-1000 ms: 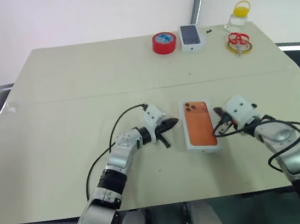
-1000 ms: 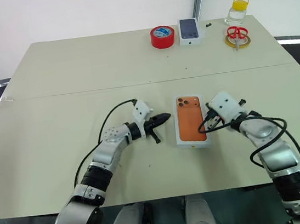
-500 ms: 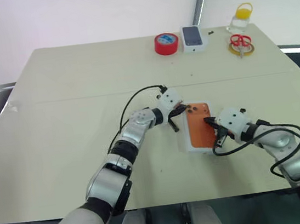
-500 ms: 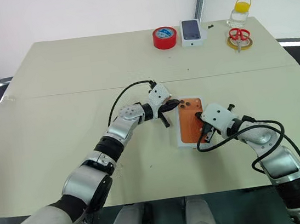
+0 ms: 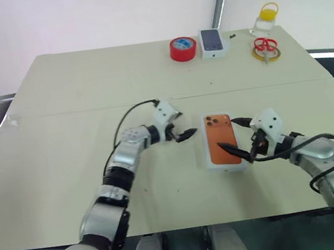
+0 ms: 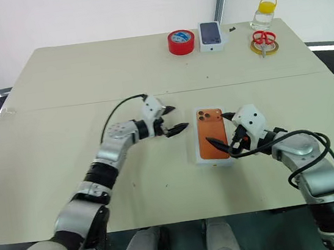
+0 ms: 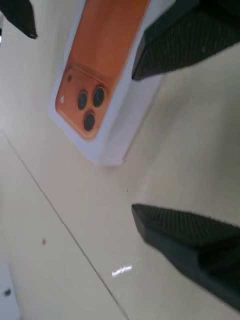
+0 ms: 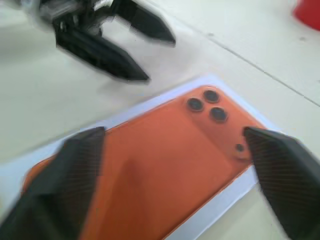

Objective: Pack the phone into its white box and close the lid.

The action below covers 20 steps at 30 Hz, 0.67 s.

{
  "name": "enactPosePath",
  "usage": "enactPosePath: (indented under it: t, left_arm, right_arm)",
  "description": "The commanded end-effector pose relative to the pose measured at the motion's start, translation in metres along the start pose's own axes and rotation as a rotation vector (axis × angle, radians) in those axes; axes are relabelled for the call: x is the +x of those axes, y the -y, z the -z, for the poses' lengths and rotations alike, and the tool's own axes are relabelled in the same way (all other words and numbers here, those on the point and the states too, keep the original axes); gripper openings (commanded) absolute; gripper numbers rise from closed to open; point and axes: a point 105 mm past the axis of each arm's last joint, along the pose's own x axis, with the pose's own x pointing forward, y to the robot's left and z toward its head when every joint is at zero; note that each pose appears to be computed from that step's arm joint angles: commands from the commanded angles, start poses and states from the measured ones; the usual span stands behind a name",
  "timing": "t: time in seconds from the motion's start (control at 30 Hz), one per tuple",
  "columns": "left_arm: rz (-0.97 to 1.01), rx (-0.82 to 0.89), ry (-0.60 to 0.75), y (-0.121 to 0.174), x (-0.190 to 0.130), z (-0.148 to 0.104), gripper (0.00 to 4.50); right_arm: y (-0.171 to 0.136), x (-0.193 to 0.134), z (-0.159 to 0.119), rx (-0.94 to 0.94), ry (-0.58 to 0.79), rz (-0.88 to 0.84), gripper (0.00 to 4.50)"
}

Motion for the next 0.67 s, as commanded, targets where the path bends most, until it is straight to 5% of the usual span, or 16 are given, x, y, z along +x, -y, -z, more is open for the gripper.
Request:
enactPosePath:
  t: [0.03,0.43,0.67]
  left_arm:
    - [-0.072,0.078,0.053,-0.014,-0.029,-0.021,4.44]
    - [-0.227,0.005,-0.046,-0.012,-0.153,0.014,4.44]
    - [-0.326,-0.038,-0.048,-0.019,-0.188,0.024,4.44]
  right_arm:
    - [-0.001,-0.004,-0.010,-0.053,0.033,-0.042,4.50]
    - [0.041,-0.032,0.005,-0.088,-0.031,0.032,4.50]
    - [0.053,-0.043,0.011,-0.104,-0.054,0.040,4.50]
